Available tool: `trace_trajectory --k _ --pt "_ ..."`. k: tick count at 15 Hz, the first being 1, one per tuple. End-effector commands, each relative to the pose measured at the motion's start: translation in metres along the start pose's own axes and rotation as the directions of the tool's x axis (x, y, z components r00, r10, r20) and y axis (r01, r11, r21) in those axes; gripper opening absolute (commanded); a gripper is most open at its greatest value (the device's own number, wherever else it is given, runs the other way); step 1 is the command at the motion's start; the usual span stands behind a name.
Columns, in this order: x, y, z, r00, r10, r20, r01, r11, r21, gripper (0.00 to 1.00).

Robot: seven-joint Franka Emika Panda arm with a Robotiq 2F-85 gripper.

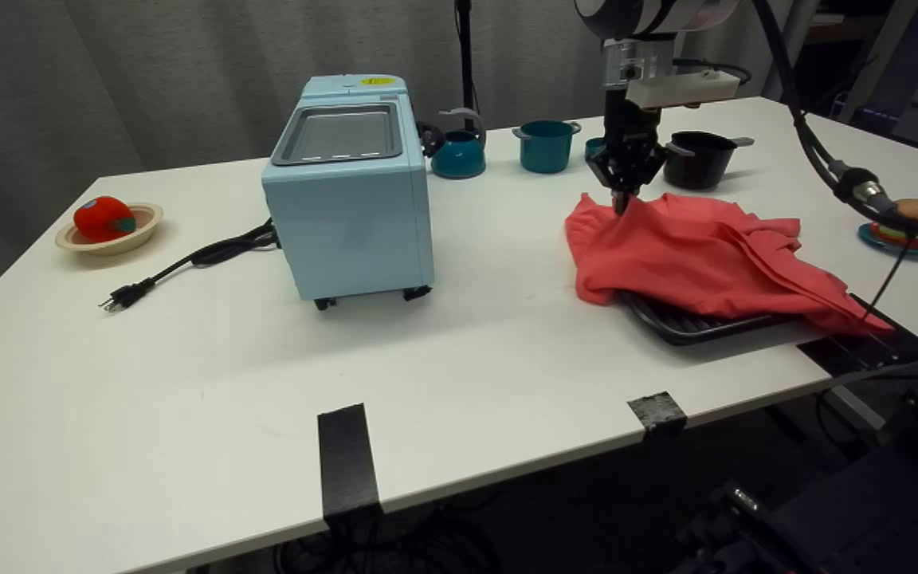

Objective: Spread the clothe

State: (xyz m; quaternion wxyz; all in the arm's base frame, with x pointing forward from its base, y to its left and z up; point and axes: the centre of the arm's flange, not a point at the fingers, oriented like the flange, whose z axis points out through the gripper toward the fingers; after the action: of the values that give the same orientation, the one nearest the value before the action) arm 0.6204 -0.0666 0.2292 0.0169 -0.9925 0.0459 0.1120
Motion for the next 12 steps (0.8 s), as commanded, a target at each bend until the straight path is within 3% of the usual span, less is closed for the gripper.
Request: trace_trajectory --k 1,6,12 --pt "-0.062 -0.009 -0.021 0.999 -0.037 0.019 0.038 0.999 -0.008 0.01" --pt "-0.127 -0.035 -0.021 0.994 -0.098 0.055 0.099 0.995 -0.005 0.01" --pt "-0.188 -0.082 -0.02 0.986 -0.159 0.059 0.156 0.986 0.053 0.01"
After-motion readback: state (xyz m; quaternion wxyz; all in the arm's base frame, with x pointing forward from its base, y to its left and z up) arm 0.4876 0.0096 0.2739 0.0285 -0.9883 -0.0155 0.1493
